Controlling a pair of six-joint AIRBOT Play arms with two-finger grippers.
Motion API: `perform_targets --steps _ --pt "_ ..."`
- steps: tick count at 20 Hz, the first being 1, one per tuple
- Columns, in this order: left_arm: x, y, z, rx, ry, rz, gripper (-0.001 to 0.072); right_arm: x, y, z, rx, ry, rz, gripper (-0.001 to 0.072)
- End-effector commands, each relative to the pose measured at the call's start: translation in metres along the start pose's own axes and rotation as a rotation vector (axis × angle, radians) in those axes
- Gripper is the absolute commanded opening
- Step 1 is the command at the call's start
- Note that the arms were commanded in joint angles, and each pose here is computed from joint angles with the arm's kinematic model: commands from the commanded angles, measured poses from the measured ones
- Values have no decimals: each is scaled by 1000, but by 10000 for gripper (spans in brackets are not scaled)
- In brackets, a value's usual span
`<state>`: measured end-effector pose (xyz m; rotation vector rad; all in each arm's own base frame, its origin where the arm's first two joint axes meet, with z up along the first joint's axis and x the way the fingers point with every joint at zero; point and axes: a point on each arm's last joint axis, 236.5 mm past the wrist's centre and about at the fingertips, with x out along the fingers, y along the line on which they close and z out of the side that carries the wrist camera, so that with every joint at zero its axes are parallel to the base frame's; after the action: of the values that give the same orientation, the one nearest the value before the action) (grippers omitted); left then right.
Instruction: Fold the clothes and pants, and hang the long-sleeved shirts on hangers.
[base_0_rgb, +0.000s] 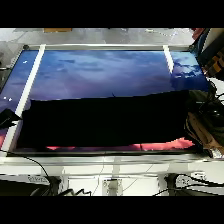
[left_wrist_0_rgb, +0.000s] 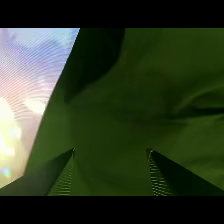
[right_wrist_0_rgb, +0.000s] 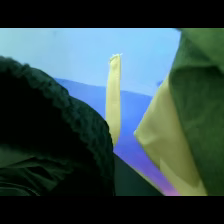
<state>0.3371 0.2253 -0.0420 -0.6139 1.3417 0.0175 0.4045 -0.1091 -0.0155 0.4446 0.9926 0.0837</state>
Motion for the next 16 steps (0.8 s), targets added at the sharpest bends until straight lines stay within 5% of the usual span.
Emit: perform_targets --steps 1,16 --pt "9 10 14 22 -89 0 488 0 -5 6 -4 -24 -23 29" --pt "79 -6 23 121 -15 -33 488 0 -7 9 1 -38 -31 29"
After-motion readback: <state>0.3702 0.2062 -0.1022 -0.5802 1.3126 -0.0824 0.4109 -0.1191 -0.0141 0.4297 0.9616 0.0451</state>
